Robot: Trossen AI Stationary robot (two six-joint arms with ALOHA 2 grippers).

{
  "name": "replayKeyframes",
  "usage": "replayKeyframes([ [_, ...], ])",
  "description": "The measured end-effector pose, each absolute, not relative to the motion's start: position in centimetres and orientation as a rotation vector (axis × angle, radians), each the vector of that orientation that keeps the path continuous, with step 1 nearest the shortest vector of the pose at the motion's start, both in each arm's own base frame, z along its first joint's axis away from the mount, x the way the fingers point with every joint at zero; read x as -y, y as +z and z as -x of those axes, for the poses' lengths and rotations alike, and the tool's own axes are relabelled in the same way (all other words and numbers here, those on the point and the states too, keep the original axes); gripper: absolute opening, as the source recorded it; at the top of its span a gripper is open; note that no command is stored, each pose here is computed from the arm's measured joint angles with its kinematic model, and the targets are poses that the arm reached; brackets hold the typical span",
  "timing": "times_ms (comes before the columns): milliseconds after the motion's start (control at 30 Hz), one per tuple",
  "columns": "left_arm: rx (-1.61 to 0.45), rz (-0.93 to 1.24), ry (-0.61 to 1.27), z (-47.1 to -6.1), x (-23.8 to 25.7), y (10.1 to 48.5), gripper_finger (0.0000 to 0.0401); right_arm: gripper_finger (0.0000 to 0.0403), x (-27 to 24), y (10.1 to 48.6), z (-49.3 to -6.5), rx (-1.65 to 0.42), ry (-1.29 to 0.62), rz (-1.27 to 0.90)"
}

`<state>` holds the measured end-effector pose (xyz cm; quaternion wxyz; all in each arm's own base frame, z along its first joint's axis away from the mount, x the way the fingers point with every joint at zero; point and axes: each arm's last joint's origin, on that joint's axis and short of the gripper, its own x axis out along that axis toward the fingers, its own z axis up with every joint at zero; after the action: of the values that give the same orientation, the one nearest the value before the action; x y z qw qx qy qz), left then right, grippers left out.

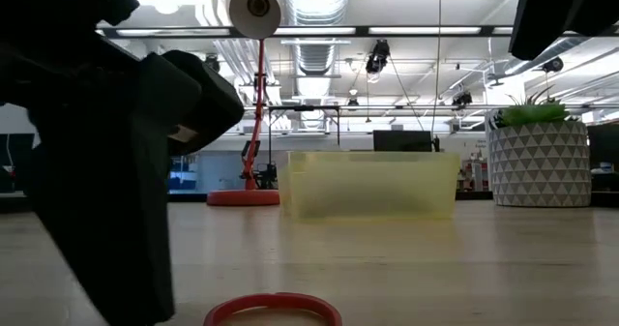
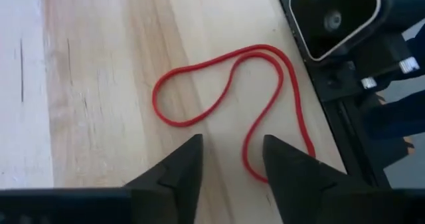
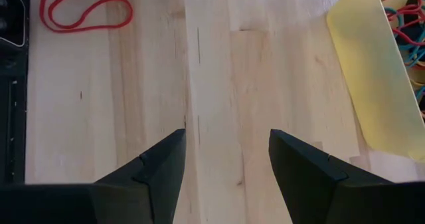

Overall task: Pick and place rubber bands into bin
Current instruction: Put the red rubber band into the yellow bin

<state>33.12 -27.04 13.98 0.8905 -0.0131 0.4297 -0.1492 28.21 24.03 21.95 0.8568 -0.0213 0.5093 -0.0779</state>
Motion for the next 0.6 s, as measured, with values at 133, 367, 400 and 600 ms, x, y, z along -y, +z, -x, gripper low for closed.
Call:
replayKeyframes([
  [133,-0.897,0.024,-0.318,-32.9,27.0,13.6,0.0099,0.0203,-24.0,21.9,-28.2,-1.071,-0.163,0.046],
  [367,-0.915,-0.024,-0.344,-32.6,27.1,12.6,0.0066,0.0203,-24.0,21.9,-28.2,-1.071,-0.164,0.046],
  [400,-0.922,-0.025,-0.347,-32.6,27.1,12.4,0.0066,0.0203,-24.0,21.9,-28.2,-1.071,-0.164,0.046],
  [600,-0.959,-0.029,-0.359,-32.6,27.1,11.3,0.0057,0.0203,-24.0,21.9,-28.2,-1.073,-0.165,0.048],
])
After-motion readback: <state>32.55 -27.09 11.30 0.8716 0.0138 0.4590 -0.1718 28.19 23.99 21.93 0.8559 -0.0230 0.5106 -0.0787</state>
